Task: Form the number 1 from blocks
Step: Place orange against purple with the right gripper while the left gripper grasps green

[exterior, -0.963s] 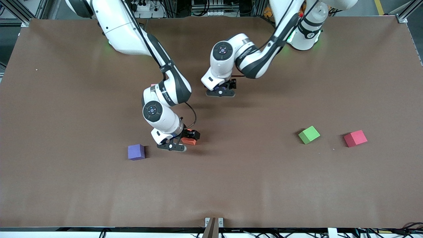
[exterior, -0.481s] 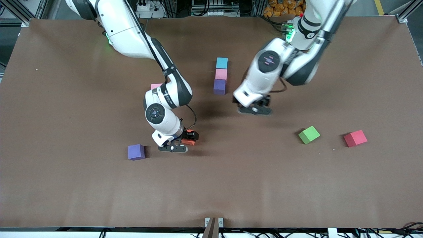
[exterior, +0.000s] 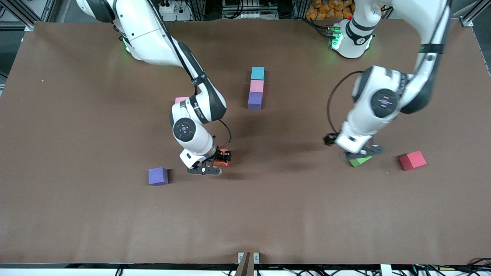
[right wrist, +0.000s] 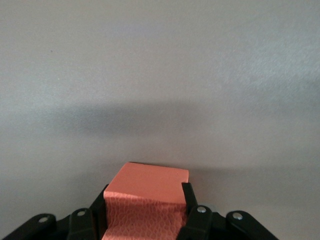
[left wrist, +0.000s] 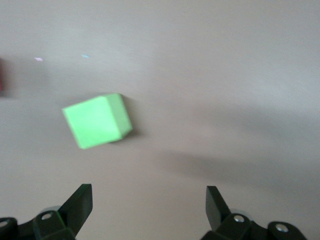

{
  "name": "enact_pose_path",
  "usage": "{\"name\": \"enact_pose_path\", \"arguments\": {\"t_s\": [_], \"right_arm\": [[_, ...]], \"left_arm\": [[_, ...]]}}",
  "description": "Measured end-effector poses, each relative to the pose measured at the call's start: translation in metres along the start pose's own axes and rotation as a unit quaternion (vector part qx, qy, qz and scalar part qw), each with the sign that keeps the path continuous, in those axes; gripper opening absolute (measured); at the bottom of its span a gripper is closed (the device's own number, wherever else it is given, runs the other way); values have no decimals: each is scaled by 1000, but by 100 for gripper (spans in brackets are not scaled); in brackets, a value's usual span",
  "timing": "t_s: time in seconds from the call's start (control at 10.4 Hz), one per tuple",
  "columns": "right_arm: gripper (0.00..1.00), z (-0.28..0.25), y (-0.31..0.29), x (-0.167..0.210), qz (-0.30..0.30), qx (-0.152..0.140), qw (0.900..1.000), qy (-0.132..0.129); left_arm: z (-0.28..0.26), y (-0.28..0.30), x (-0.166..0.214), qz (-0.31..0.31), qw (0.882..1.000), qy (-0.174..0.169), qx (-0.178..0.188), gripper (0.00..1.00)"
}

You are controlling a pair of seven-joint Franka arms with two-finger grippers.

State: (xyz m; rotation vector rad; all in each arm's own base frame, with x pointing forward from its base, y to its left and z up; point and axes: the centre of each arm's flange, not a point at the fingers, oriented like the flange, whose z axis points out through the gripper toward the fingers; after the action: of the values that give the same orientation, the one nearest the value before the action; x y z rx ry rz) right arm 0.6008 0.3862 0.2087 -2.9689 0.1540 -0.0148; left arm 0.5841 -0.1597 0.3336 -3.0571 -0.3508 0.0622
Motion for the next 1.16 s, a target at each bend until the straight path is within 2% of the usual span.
{"name": "enact_pose_path", "arguments": {"t_s": [0.29,0.48,0.67,0.96,1.16], "right_arm": [[59,-11,-23,-12,-7,5,1000,-4],[59,-32,-64,-45,-32,13,999,-10],[59,-34,-99,-87,-59,12,998,-21],[59,-19,-129,-138,-73,-1,997,-31],[59,-9,-130,-153,-73,-11,997,-36]], "left_arm": [[13,-38,25,-40,999,-3,10,100],[34,-31,32,-61,998,-14,-5,100],[59,-25,37,-82,997,-10,-9,100],[88,-28,42,-92,996,-13,0,100],[89,-34,45,-97,995,-12,2,100]]}}
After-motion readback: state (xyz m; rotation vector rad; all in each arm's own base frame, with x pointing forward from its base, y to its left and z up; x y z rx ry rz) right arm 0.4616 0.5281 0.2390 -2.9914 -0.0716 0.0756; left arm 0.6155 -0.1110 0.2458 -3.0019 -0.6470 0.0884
